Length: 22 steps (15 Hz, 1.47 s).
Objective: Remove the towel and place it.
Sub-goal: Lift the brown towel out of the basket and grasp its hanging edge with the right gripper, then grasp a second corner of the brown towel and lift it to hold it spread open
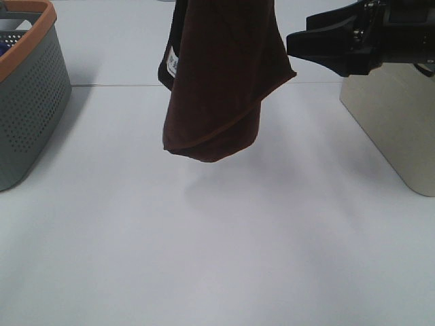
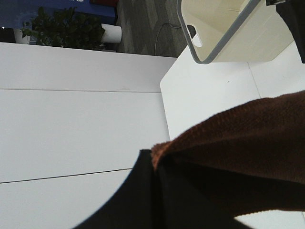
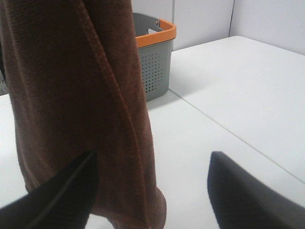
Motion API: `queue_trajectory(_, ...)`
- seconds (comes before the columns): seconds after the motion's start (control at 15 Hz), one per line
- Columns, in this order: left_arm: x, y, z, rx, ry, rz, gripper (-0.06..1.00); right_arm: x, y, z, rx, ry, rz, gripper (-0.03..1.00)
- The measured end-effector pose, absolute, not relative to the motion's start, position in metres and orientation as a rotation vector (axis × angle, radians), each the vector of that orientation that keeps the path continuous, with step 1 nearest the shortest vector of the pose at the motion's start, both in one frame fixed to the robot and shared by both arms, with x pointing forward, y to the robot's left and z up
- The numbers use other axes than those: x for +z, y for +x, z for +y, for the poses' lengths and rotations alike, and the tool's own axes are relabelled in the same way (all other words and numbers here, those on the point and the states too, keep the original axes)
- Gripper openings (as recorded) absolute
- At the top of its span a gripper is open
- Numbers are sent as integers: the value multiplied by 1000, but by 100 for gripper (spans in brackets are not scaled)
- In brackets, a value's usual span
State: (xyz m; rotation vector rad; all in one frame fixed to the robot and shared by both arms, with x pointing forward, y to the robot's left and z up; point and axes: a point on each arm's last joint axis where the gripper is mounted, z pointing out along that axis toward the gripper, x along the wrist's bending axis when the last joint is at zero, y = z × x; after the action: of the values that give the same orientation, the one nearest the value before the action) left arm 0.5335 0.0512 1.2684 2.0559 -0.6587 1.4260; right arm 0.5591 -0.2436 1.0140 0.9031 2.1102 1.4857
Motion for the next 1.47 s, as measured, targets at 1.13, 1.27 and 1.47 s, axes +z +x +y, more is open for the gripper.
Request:
queue_trajectory(1.13, 1267, 534, 50, 1420, 2056, -660, 0, 996, 579, -194, 1455, 764, 2243, 46)
queue_trajectory(1.27, 1267, 534, 50, 1419, 2055, -660, 0, 994, 576, -193, 1455, 729, 2294, 37)
queue_trajectory(1.47, 1267, 534, 50, 1423, 2059, -658, 0, 990, 572, -193, 1437, 770, 2359, 30)
